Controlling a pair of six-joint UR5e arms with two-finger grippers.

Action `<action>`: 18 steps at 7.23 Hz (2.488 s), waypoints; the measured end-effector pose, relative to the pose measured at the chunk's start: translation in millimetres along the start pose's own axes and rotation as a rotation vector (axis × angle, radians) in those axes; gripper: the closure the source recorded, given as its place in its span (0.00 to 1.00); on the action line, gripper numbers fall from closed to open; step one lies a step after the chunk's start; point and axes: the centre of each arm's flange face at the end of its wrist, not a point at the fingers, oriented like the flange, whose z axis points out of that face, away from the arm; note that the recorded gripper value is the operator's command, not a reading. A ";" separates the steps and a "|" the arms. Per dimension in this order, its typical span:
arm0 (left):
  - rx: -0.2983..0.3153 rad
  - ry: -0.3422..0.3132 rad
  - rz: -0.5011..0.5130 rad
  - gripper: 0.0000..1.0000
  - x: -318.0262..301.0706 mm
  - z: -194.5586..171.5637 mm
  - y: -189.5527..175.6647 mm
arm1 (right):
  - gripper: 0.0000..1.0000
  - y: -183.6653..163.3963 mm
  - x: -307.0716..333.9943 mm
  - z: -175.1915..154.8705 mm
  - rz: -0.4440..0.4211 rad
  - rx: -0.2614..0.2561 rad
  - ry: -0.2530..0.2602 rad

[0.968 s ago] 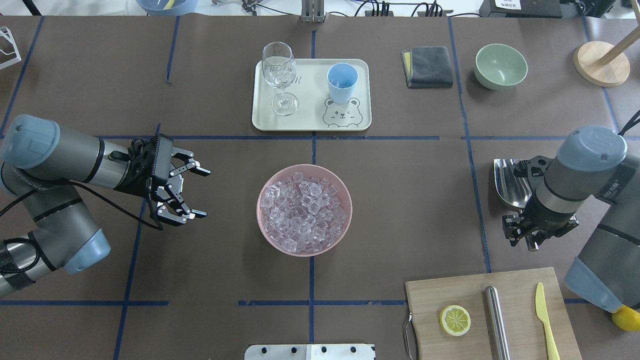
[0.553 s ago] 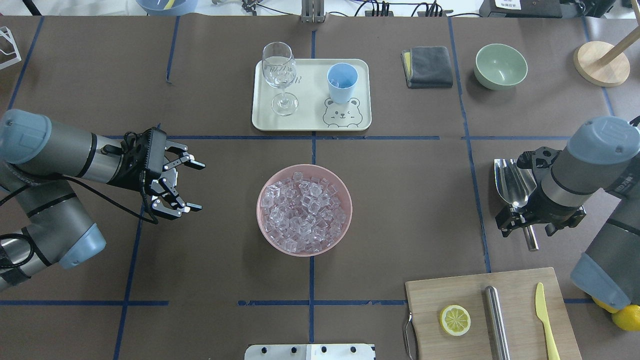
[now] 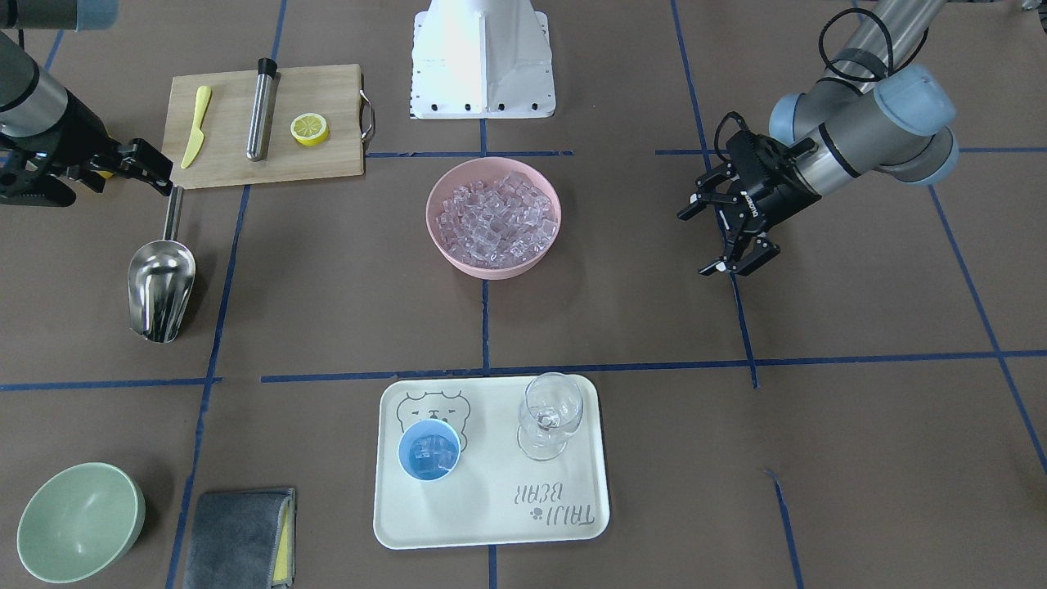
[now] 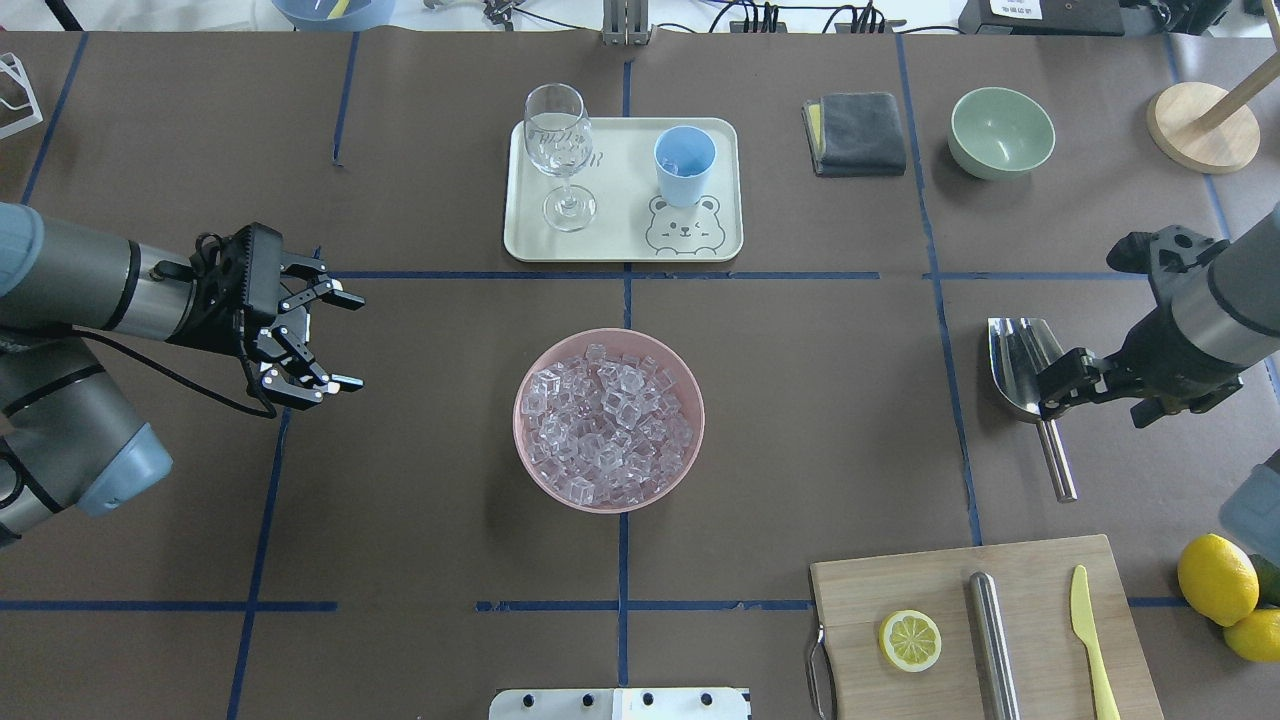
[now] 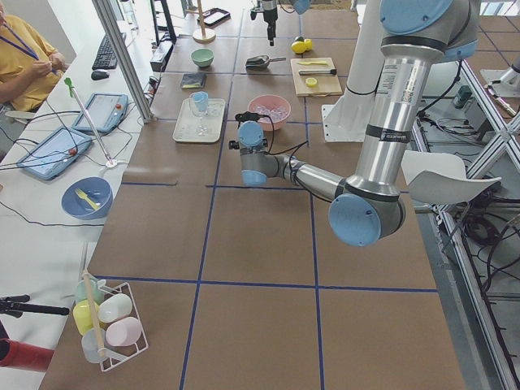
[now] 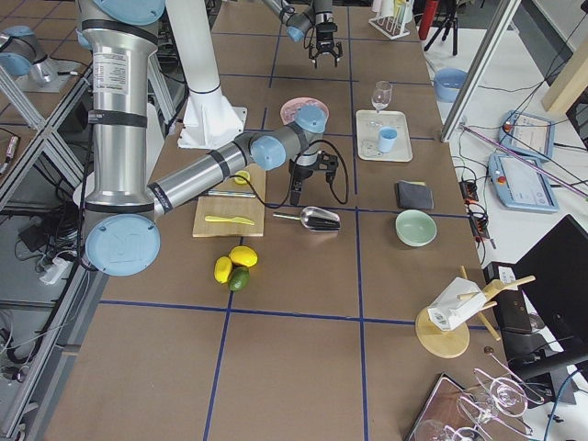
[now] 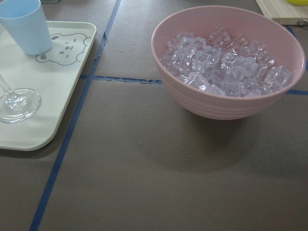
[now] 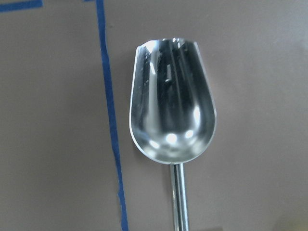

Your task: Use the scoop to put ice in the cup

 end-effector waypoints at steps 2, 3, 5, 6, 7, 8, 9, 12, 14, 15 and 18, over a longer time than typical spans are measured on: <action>-0.063 -0.136 -0.081 0.00 -35.9 -57.7 56.5 | 0.00 -31.7 47.8 -28.3 0.108 0.067 -0.008; -0.100 -0.236 -0.123 0.00 -50.9 -84.7 87.4 | 0.00 -44.0 70.3 -35.3 0.130 0.086 -0.004; -0.192 -0.444 -0.185 0.00 -57.3 -123.2 148.3 | 0.00 -54.0 92.7 -44.3 0.130 0.106 -0.002; -0.242 -0.552 -0.220 0.00 -63.0 -147.7 176.0 | 0.00 -55.9 96.4 -45.2 0.126 0.108 -0.003; -0.301 -0.657 -0.284 0.00 -79.2 -182.4 201.9 | 0.00 -59.3 100.9 -43.7 0.113 0.107 0.001; -0.360 -0.740 -0.366 0.00 -96.2 -218.2 223.7 | 0.00 -64.4 107.7 -41.3 0.089 0.105 0.008; -0.404 -0.796 -0.443 0.00 -106.2 -248.2 241.6 | 0.00 -70.0 116.0 -40.0 0.074 0.105 0.015; -0.500 -0.657 -0.764 0.00 -122.2 -292.2 267.5 | 0.00 -91.7 159.4 -43.1 0.001 0.113 0.036; -0.513 -0.468 -1.004 0.00 -128.9 -297.2 261.2 | 0.00 -108.8 203.1 -41.2 -0.067 0.095 0.032; -0.517 -0.396 -1.123 0.00 -129.4 -302.8 254.9 | 0.00 -114.0 225.2 -37.2 -0.101 0.080 0.028; -0.458 -0.322 -1.349 0.00 -110.1 -321.7 226.5 | 0.00 -117.9 259.8 -39.3 -0.101 0.069 0.002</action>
